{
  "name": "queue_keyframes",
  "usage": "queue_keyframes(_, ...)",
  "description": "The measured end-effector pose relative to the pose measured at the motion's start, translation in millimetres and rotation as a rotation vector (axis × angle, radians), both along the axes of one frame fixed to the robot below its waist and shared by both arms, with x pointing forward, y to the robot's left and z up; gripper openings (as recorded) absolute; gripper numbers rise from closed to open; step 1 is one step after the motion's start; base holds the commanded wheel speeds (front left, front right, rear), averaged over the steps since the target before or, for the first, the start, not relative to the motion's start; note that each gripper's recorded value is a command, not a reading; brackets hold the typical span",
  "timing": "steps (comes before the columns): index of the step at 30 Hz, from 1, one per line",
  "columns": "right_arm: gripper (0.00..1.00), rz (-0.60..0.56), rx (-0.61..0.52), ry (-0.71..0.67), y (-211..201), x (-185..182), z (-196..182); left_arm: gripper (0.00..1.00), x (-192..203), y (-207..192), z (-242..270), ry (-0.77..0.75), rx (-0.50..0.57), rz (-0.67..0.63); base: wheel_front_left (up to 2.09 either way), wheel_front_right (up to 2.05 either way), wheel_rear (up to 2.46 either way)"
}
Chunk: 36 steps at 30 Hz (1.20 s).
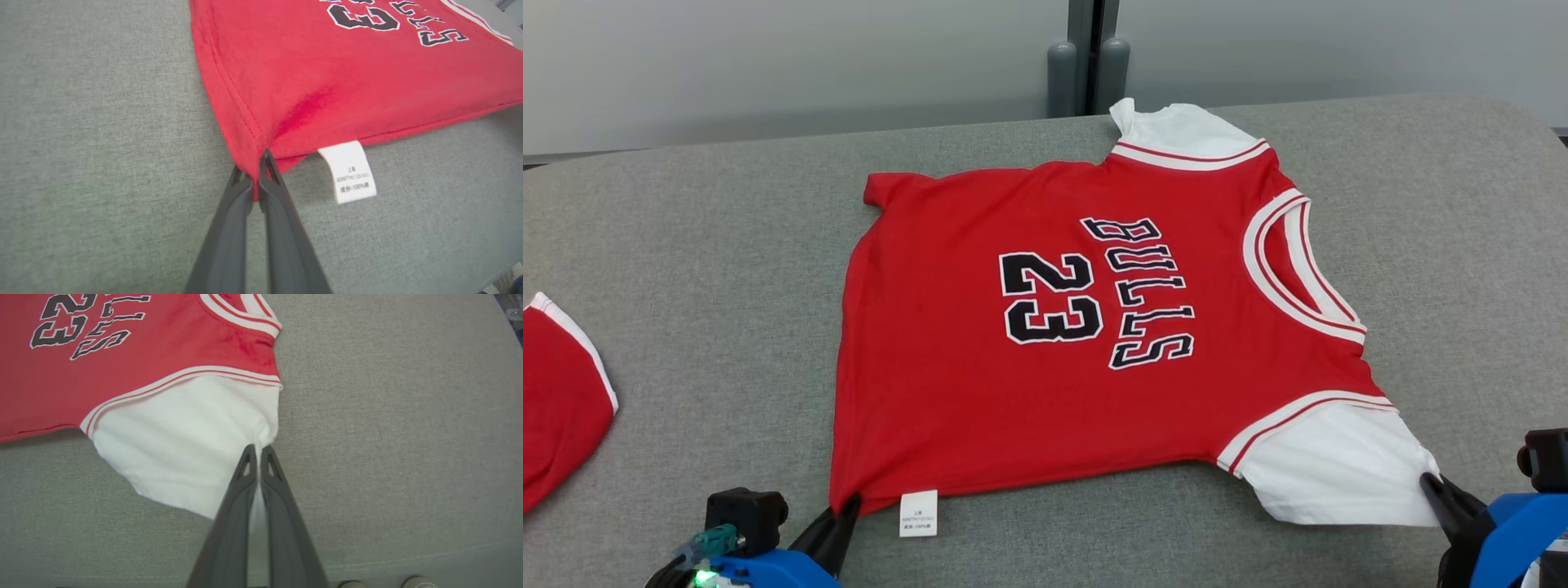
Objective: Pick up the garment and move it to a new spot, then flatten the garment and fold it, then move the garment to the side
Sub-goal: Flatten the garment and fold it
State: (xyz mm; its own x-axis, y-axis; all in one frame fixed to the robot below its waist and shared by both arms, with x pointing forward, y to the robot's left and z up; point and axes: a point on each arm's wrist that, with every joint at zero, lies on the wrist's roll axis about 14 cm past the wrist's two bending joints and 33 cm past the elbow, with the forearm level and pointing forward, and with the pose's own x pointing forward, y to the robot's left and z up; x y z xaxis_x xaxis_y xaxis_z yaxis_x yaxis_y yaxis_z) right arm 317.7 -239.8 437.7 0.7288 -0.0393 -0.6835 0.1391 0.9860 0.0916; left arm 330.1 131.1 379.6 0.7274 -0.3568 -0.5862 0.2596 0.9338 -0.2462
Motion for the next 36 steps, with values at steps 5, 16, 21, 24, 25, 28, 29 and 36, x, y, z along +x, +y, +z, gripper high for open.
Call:
queue_keyframes(5, 0.00, 0.034, 0.005, 0.022, 10, 3, 1, 0.00, 0, -8, 9, 0.030, 0.022, -0.095, 0.00, 0.00, 0.00)
queue_keyframes(16, 0.00, 0.231, -0.014, 0.052, 32, 49, 32, 0.00, 30, -22, 26, 0.220, 0.024, -0.285, 0.00, 0.00, 0.00)
queue_keyframes(21, 0.00, 0.268, -0.039, 0.036, 31, 78, 46, 0.00, 48, -21, 38, 0.307, -0.021, -0.286, 0.00, 0.00, 0.00)
queue_keyframes(24, 0.00, 0.270, -0.028, 0.041, 31, 93, 45, 0.00, 62, -25, 45, 0.329, -0.069, -0.268, 0.00, 0.00, 0.00)
queue_keyframes(25, 0.00, 0.270, -0.022, 0.033, 31, 98, 47, 0.00, 65, -27, 45, 0.340, -0.082, -0.264, 0.00, 0.00, 0.00)
queue_keyframes(28, 0.00, 0.264, -0.002, -0.006, 31, 117, 53, 0.00, 73, -32, 45, 0.373, -0.134, -0.244, 0.00, 0.00, 0.00)
queue_keyframes(29, 0.00, 0.262, 0.005, -0.017, 31, 123, 54, 0.00, 76, -32, 44, 0.381, -0.140, -0.239, 0.00, 0.00, 0.00)
queue_keyframes(36, 0.00, 0.247, 0.016, -0.038, 29, 150, 47, 0.00, 94, -20, 31, 0.395, -0.131, -0.173, 0.00, 0.00, 0.00)
